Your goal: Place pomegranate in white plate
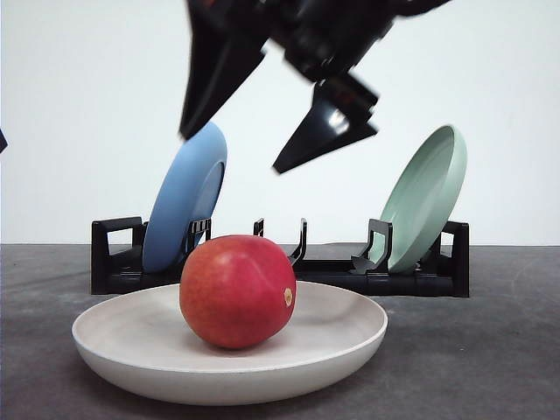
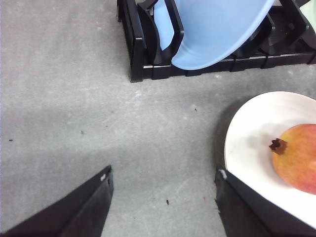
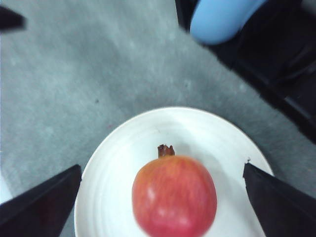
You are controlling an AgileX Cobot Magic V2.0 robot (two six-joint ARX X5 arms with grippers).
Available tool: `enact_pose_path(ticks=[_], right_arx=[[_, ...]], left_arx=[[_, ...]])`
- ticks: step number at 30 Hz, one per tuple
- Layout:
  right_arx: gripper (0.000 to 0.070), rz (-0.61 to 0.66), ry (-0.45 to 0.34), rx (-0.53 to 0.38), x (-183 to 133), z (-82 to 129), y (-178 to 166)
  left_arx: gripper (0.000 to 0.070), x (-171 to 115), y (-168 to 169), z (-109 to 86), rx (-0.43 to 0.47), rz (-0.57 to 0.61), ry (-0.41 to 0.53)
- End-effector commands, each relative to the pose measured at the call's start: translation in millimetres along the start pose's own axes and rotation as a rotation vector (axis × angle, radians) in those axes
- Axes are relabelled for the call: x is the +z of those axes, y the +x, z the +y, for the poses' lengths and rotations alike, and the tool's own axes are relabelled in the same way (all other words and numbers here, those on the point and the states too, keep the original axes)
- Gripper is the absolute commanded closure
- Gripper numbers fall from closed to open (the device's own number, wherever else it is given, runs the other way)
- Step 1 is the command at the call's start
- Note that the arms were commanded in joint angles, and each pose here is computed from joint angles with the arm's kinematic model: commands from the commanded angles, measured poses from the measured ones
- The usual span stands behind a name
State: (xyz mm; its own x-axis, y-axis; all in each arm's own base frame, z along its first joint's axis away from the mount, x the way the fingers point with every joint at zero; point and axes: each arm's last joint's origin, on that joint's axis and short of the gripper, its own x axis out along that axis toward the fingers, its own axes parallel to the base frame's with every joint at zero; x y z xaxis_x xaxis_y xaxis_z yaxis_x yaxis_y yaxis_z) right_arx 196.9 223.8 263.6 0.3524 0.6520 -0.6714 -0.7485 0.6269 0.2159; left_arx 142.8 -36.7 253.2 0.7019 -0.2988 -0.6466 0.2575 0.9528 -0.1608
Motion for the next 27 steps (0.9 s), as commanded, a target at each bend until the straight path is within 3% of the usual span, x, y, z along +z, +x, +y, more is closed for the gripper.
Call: enact_pose_path(ticks=[1,11,22,27], right_arx=[[0.0068,-0.004,-0.013,-0.006,-5.3,-1.3,-1.4],[0.0083,-0.101,0.072,-0.104,-54.9,-33.4,-47.0],[0.0086,-0.176,0.254,-0.301,-111.0,-69.6,-89.9],[0.0085,-0.212,0.275,-0.392,-118.1,-76.4,-98.4]], left_arx=[[0.0309,5.5,-2.9,-1.2,-0.008,-0.022,0.010],[0.0309,5.5,-2.9,-1.2,-0.008,-0.022,0.010],[0.0309,5.4,-2.9,-1.2,-0.007,-0.021,0.007],[0.0309,5.4,-3.0,-1.2,-0.008,-0.021,0.006]])
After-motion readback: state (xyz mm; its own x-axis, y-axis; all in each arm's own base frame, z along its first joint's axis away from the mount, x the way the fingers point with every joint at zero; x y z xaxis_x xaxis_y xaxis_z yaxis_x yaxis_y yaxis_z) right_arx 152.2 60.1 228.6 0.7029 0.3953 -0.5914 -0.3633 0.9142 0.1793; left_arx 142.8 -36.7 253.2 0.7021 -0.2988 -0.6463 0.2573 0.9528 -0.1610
